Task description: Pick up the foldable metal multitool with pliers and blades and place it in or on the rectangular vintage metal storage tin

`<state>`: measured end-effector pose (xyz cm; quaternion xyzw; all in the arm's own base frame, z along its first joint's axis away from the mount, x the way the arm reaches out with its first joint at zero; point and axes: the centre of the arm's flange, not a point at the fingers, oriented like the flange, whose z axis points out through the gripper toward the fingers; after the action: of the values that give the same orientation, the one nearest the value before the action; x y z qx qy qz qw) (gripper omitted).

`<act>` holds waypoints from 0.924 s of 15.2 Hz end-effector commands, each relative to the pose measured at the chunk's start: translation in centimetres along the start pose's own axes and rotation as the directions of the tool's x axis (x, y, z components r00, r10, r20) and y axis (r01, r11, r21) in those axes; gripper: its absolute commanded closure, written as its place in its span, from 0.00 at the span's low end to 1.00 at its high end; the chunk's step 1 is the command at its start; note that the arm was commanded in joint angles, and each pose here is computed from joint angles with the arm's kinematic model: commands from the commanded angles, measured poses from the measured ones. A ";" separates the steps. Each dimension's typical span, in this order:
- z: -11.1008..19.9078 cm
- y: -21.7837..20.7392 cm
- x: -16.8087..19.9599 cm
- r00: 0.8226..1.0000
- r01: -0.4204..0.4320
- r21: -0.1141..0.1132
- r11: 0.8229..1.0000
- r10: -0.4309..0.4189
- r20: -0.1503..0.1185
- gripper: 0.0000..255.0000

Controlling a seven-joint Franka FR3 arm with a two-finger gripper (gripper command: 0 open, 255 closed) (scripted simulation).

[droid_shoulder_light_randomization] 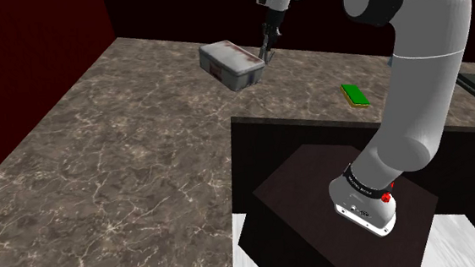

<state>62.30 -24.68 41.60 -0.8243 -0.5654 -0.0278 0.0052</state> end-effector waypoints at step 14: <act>-3.7 0.1 0.2 1.000 0.000 0.000 1.000 0.000 0.000 1.00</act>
<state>62.36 -24.76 44.74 -0.8244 -0.5654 -0.0279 0.0051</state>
